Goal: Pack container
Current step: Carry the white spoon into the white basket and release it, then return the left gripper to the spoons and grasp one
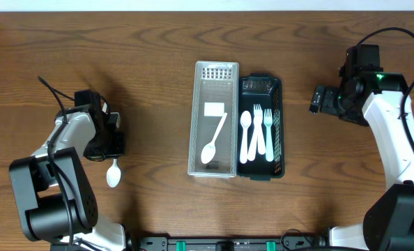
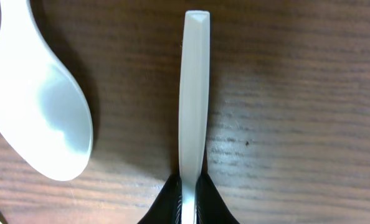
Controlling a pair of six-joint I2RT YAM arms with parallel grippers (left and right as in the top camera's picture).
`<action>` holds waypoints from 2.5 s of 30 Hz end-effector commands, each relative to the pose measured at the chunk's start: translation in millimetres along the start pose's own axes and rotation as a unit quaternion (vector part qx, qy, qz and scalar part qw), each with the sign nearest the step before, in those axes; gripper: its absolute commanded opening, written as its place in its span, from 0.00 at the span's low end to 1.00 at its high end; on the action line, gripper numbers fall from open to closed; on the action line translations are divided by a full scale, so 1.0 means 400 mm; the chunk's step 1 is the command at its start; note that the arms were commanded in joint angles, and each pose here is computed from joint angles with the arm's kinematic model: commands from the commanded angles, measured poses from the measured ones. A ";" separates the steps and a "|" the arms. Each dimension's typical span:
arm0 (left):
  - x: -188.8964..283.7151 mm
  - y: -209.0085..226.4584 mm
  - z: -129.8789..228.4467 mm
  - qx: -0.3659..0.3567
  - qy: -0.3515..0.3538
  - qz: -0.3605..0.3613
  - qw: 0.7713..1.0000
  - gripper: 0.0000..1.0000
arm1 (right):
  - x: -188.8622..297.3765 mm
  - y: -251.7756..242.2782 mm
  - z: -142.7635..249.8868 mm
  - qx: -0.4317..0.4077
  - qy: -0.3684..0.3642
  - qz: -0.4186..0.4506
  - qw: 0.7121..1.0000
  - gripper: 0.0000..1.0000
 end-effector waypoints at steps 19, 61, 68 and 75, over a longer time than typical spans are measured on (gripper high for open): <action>0.497 -0.505 -0.047 -0.097 -0.227 0.112 0.962 0.06 | -0.002 -0.001 0.000 0.006 0.001 -0.001 1.000 0.99; 0.576 -0.092 -0.161 0.018 -0.271 -0.062 0.960 0.98 | -0.002 -0.001 0.001 0.006 0.003 -0.001 1.000 0.99; 0.389 0.034 -0.217 0.035 -0.160 -0.039 0.986 0.98 | -0.002 -0.001 0.001 0.006 0.003 -0.001 1.000 0.99; 0.187 0.045 -0.254 0.011 -0.045 -0.032 0.998 0.98 | -0.002 -0.001 0.001 0.010 0.003 -0.001 1.000 0.99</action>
Point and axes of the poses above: each gripper's point midway between its finger pads, its own x axis back along the fingers, its own y axis along the line the jaws close on, z = x × y, the point moved 6 cm from there along x, back along the fingers, and after that the axes turned 3 degrees about x, right-handed, at the moved point
